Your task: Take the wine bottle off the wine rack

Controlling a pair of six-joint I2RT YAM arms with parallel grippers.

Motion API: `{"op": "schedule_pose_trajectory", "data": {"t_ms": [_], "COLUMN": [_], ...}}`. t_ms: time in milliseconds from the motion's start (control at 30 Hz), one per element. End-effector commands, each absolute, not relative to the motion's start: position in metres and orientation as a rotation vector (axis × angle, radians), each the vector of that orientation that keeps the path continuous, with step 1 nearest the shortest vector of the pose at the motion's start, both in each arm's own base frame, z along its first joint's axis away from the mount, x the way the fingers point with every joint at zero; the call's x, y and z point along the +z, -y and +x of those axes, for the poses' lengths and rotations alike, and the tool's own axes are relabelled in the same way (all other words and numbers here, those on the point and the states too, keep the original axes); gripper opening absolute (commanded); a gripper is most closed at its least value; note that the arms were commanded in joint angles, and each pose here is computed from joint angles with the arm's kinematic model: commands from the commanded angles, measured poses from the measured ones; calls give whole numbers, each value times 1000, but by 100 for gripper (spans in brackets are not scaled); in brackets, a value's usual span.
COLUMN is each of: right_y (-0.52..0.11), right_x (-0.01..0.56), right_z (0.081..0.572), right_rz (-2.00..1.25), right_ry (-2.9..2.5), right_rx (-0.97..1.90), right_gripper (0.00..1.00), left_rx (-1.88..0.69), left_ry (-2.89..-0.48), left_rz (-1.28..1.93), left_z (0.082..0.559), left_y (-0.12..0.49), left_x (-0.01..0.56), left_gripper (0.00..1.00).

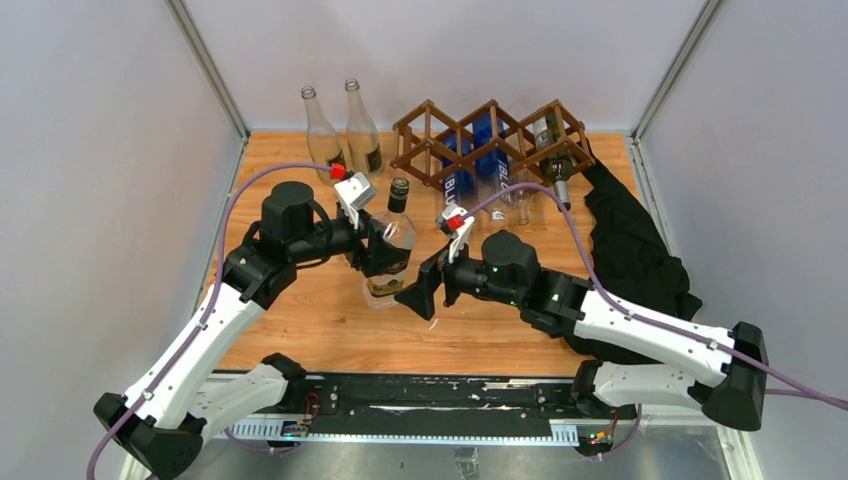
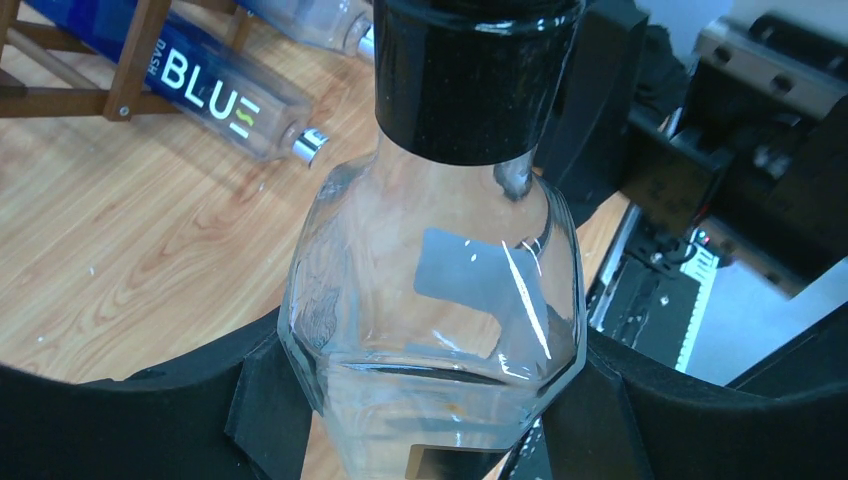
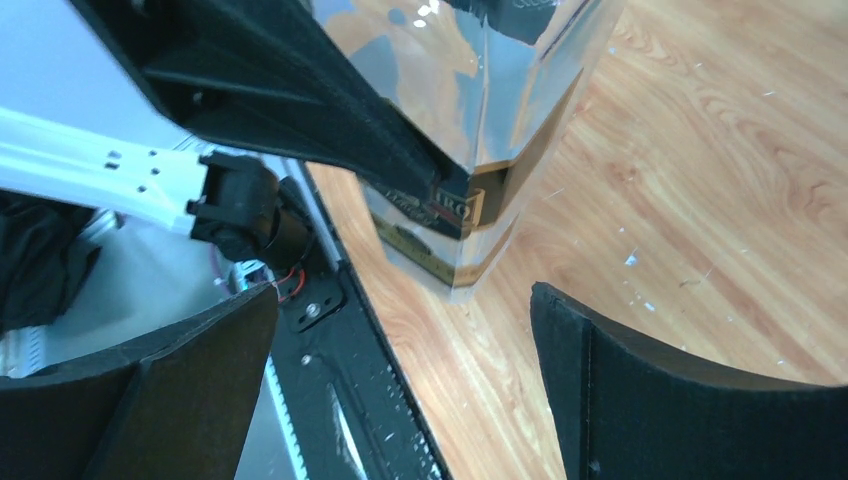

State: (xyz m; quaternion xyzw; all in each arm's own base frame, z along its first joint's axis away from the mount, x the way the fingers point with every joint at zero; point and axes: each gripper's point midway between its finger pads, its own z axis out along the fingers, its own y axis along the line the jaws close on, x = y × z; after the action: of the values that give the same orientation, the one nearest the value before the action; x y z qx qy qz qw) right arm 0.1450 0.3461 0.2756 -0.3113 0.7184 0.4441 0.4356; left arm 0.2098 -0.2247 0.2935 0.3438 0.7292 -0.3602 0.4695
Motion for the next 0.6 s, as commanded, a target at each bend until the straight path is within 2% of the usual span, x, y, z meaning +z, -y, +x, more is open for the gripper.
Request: {"op": "schedule_pose_trajectory", "data": {"t_ms": [0, 567], "right_y": [-359, -386], "right_x": [285, 276], "right_z": [169, 211], "right_rz": [-680, -474], "right_ry": [-1681, -1632], "right_rx": [955, 510], "right_gripper": [100, 100], "left_rx": [-956, -952], "left_ry": [-1580, -1604], "left_rz": [789, 666], "left_z": [211, 219], "left_y": [234, 227], "left_x": [361, 370], "left_gripper": [0, 0]}}
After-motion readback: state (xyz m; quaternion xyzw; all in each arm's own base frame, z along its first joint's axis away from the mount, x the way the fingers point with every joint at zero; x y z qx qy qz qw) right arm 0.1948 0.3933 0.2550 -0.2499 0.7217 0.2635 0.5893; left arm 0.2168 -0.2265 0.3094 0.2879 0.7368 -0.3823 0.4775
